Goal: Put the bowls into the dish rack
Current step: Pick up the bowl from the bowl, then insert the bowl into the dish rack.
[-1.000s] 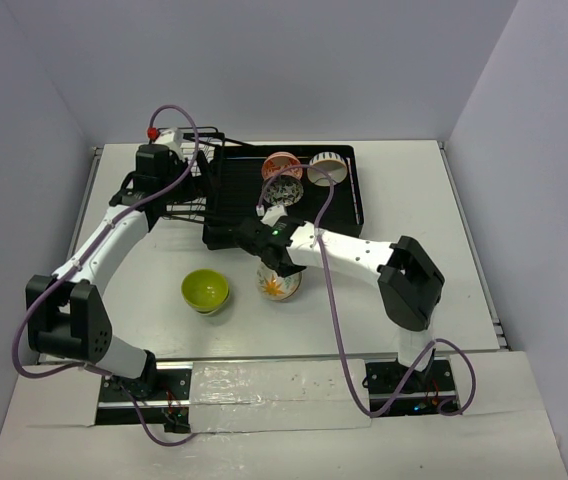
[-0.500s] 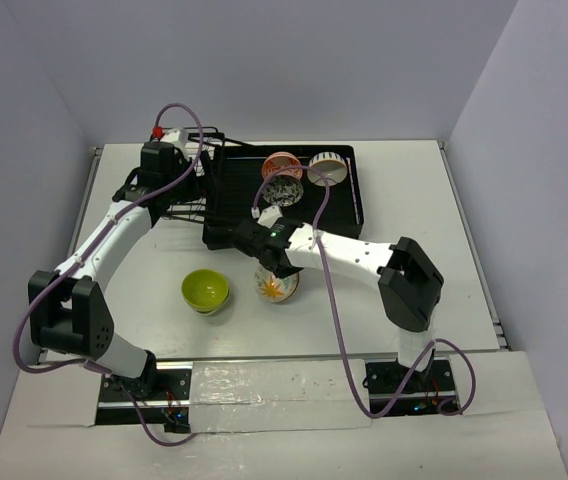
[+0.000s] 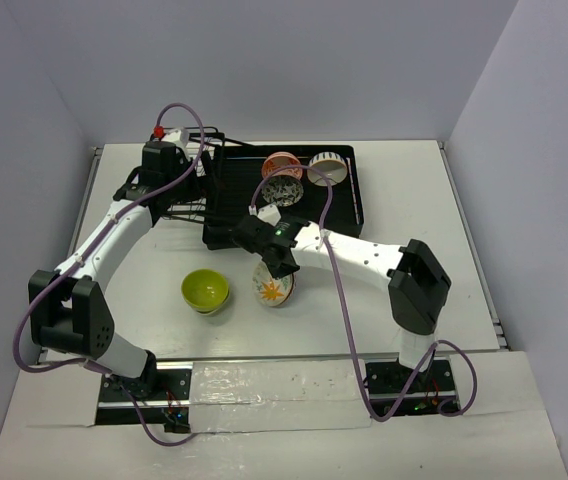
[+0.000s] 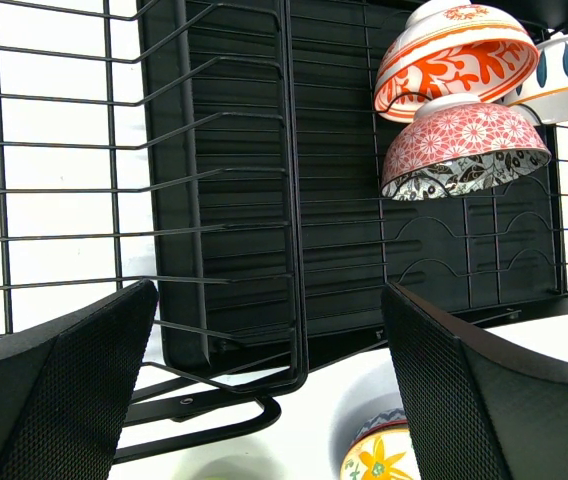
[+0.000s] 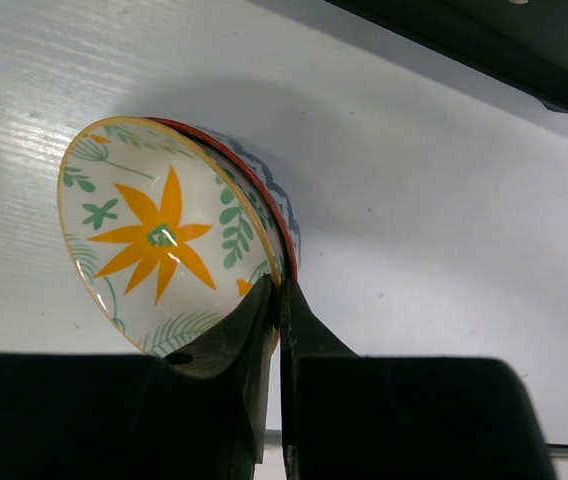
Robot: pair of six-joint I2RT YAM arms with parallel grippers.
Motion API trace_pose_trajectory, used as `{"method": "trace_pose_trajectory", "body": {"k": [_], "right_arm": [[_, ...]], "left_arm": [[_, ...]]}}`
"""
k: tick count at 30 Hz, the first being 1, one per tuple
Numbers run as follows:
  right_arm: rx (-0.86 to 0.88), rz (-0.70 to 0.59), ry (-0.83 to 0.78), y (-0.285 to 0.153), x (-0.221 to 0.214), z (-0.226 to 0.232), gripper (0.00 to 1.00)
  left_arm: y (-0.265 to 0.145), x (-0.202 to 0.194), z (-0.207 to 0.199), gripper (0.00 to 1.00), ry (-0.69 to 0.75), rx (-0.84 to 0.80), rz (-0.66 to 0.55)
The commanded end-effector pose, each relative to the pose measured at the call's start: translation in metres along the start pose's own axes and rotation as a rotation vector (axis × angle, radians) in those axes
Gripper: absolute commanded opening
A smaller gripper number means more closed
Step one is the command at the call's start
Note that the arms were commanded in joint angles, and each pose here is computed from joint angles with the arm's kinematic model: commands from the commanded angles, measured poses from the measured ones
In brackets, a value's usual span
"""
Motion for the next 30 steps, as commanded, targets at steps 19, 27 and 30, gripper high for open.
{"method": "trace_pose_trajectory", "body": {"k": [19,27,30], "right_arm": [[0.11,-0.055,0.122,-0.039,0.031,-0.012,0.0],[0.174,-0.063,0.143,-0.046,0.036,-0.011,0.0],[0.177,-0.066,0.144,-0.047,0.036,-0.011,0.0]], "left_arm": [[0.0,-0.004,-0.003,0.99,0.013,-0.004,0.042],[0.004,-0.005,-0.006,0.99,0.011,-0.013,0.047],[0.005,-0.006,-0.006,0.99,0.013,-0.013,0.05]]}}
Point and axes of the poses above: each gripper's point midway between its finger pads, its own y axis out along the fingers, its own z axis along the line the jaws close on, x = y × z, the point moved 2 cm from there along -y, back along the fingers, and after that the axes turned 12 degrees about y, right-handed, at the moved point
